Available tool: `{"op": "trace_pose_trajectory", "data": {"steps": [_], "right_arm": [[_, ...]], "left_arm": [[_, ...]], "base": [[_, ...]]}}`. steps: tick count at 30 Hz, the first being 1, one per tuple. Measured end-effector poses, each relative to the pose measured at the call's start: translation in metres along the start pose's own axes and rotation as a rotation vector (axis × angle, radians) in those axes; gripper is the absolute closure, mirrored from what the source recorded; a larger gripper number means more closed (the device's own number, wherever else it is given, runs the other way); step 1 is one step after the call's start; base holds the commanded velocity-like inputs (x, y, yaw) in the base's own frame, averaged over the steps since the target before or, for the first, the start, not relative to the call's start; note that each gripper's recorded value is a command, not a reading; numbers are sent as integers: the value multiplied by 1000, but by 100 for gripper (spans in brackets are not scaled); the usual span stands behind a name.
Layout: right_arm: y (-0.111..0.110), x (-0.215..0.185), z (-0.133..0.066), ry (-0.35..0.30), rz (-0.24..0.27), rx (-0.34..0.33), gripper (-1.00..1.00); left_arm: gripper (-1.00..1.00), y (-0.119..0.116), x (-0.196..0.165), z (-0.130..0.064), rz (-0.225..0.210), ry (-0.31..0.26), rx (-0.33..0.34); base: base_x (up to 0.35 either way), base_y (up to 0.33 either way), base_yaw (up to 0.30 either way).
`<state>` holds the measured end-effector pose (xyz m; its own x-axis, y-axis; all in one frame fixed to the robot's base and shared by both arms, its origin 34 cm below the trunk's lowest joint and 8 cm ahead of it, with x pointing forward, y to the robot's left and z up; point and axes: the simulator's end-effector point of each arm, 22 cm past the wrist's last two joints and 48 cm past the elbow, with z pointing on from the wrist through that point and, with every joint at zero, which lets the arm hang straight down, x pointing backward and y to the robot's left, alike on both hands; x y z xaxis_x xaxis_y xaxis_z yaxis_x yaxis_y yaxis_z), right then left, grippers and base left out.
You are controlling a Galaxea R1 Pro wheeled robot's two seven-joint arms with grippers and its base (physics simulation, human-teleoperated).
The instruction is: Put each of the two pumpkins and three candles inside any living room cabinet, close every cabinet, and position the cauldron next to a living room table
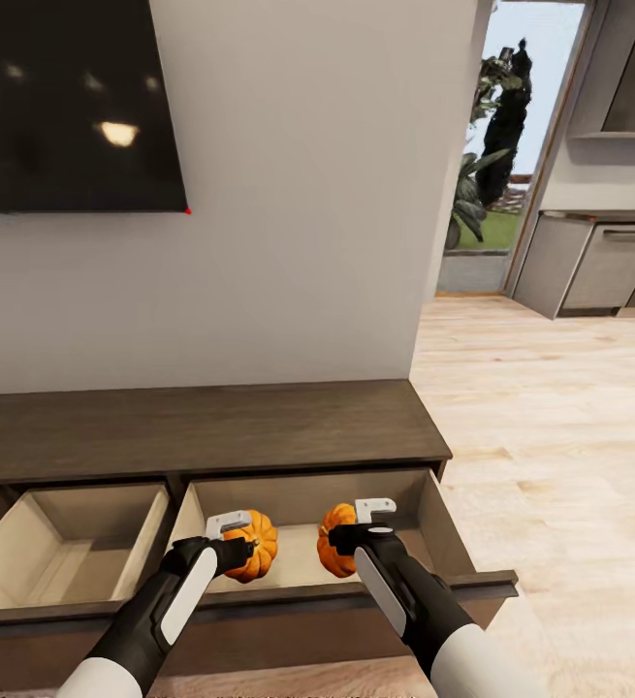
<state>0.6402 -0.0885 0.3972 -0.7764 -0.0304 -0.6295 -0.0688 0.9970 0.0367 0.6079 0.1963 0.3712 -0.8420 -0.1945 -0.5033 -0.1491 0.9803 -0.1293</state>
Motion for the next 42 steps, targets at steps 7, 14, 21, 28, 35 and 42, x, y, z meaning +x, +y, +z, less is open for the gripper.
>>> {"op": "trace_pose_trajectory", "data": {"steps": [7,14,21,28,35,42], "right_arm": [[0,0,0,-1,0,0,100],[0,0,0,-1,-1,0,100],[1,0,0,-1,0,-1,100],[1,2,1,-1,0,-1,100],[1,9,7,0,0,-1,100],[0,23,17,24,2,-2,100]], "left_arm": [[100,0,0,0,0,0,-1],[100,0,1,0,0,1,0],[100,0,1,0,0,1,0],[100,1,2,2,1,1,-2],[100,2,9,8,4,0,-1],[100,5,20,19,3,24,-6]], "base": [[3,0,0],[113,0,0],[38,0,0],[2,0,0],[0,0,0],[0,0,0]]}}
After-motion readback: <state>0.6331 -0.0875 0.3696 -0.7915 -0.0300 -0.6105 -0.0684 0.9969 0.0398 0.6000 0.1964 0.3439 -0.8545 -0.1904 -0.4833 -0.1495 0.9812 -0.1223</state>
